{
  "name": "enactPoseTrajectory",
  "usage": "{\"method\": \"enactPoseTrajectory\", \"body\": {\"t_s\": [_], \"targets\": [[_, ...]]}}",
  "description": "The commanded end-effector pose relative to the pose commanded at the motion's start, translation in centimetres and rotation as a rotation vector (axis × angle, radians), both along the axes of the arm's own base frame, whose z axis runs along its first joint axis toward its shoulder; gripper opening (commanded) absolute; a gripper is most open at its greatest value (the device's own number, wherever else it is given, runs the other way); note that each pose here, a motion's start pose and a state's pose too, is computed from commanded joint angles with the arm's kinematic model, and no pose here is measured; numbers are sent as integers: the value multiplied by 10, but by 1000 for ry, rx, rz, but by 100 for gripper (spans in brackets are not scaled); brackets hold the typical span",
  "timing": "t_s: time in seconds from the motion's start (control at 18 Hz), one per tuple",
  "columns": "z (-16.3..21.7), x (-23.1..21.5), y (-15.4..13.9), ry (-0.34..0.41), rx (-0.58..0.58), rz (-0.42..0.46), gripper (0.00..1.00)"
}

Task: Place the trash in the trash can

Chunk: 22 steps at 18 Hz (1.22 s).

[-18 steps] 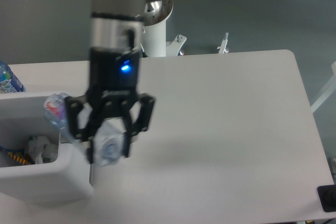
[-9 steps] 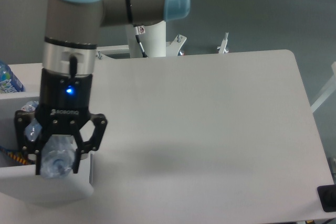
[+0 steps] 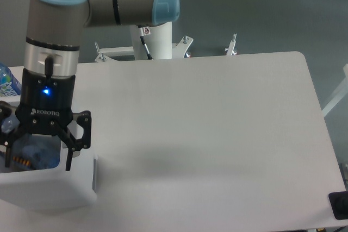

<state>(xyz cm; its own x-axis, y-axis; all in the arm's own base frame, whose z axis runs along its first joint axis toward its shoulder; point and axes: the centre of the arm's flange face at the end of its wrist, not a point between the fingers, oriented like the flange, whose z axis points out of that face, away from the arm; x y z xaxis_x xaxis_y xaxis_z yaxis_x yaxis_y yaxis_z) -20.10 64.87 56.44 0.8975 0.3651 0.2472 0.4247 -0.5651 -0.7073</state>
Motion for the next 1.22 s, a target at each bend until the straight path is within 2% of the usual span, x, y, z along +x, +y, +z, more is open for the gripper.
{"method": "enactPoseTrajectory", "body": {"t_s": [0.17,0.39,0.61,0.72,1.0,1.11,1.22], "targets": [[13,-33,-17,97,-18,57,100],[26,-76,-40,257,-67,61,100],[35,-123,-82,386,-154,85,100],[35,-138,-110,422,-244,67,100],[26,-163,-156,526,-556,-77,100],[24,-175,-171,551,-635,-84,100],[24,-180,-177,555,-660,-66,100]]}}
